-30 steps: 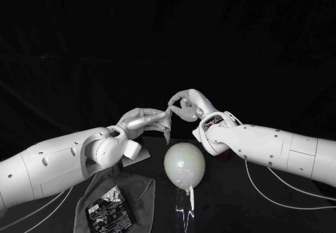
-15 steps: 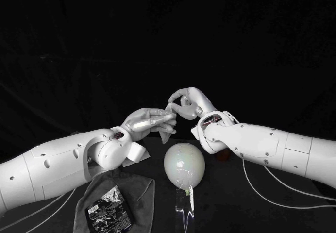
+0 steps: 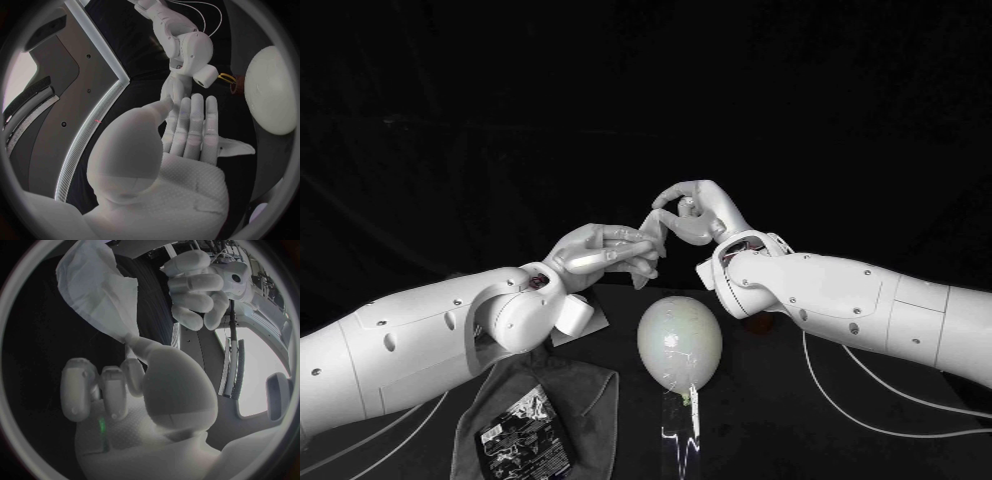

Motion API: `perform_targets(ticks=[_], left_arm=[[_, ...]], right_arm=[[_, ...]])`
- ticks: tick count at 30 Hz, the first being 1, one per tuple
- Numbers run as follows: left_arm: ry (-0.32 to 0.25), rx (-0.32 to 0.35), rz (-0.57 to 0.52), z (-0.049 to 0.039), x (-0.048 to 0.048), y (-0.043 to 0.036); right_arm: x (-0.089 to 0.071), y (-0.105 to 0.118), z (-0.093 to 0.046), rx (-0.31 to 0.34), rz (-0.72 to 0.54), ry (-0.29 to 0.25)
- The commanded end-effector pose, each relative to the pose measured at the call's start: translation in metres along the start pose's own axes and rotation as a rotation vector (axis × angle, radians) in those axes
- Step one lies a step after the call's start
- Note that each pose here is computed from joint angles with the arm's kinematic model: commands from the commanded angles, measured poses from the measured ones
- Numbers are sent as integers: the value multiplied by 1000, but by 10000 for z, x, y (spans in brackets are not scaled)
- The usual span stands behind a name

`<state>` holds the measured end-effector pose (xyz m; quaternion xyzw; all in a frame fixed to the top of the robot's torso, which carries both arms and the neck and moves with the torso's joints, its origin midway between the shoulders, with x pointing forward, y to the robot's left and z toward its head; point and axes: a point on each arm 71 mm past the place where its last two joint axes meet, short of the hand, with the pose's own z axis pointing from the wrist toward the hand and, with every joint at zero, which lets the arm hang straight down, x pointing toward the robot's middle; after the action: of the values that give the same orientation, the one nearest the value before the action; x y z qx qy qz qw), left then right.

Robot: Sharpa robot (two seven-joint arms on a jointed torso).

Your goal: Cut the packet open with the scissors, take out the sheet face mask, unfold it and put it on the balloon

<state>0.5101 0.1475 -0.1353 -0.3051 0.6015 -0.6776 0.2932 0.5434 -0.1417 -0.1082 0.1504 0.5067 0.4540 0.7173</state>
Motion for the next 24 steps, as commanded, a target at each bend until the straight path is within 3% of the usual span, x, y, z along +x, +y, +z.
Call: perform_targets(ticks=[1, 10, 13, 18, 24], left_arm=[[-37, 63, 8, -51, -68, -57], [-119, 110, 21, -221, -271, -125], [-149, 124, 32, -242, -314, -142], [-205, 138, 72, -238, -366, -154], [-239, 126, 196, -185, -360, -145]], right_arm=[[-5, 10, -19, -9, 60, 19], [-82, -8, -120, -5, 98, 54], [-96, -8, -151, -2, 113, 67], [-106, 1, -204, 2, 132, 84], [-90, 21, -265, 6, 155, 105]])
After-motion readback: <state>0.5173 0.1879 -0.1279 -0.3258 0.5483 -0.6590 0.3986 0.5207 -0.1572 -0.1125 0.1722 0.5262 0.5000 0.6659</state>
